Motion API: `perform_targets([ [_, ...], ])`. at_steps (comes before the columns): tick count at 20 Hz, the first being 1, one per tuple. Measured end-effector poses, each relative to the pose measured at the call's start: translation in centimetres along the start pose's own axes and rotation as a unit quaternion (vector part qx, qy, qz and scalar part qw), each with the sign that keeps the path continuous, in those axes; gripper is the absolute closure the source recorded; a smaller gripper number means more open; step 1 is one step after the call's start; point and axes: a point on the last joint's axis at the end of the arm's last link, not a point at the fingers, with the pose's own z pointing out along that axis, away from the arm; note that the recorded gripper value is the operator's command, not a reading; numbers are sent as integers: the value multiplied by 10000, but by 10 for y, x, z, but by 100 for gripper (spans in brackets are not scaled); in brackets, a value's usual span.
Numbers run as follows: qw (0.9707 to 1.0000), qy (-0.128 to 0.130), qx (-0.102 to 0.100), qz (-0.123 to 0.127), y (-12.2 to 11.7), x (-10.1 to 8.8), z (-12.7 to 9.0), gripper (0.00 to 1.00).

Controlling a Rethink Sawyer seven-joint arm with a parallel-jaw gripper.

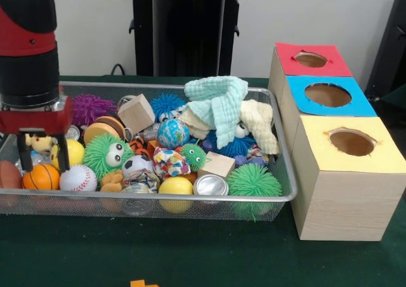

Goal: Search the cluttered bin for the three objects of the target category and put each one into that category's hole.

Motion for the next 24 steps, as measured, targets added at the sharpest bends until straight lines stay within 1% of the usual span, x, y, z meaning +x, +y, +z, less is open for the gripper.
perform_targets([
  [3, 9999, 35, 58, -83, 4, 3, -8, 0],
  [6, 9999, 41, 90, -63, -2, 5, -11, 0],
  [11, 9999, 44, 136, 86, -23, 14, -14, 0],
  [12, 9998, 46, 146, 159, -33, 18, -14, 0],
  [17, 9992, 51, 166, 361, -57, 29, -12, 0],
  [21, 9989, 51, 170, 445, -66, 33, -10, 0],
  [24, 9988, 67, 179, 460, -68, 35, -8, 0],
])
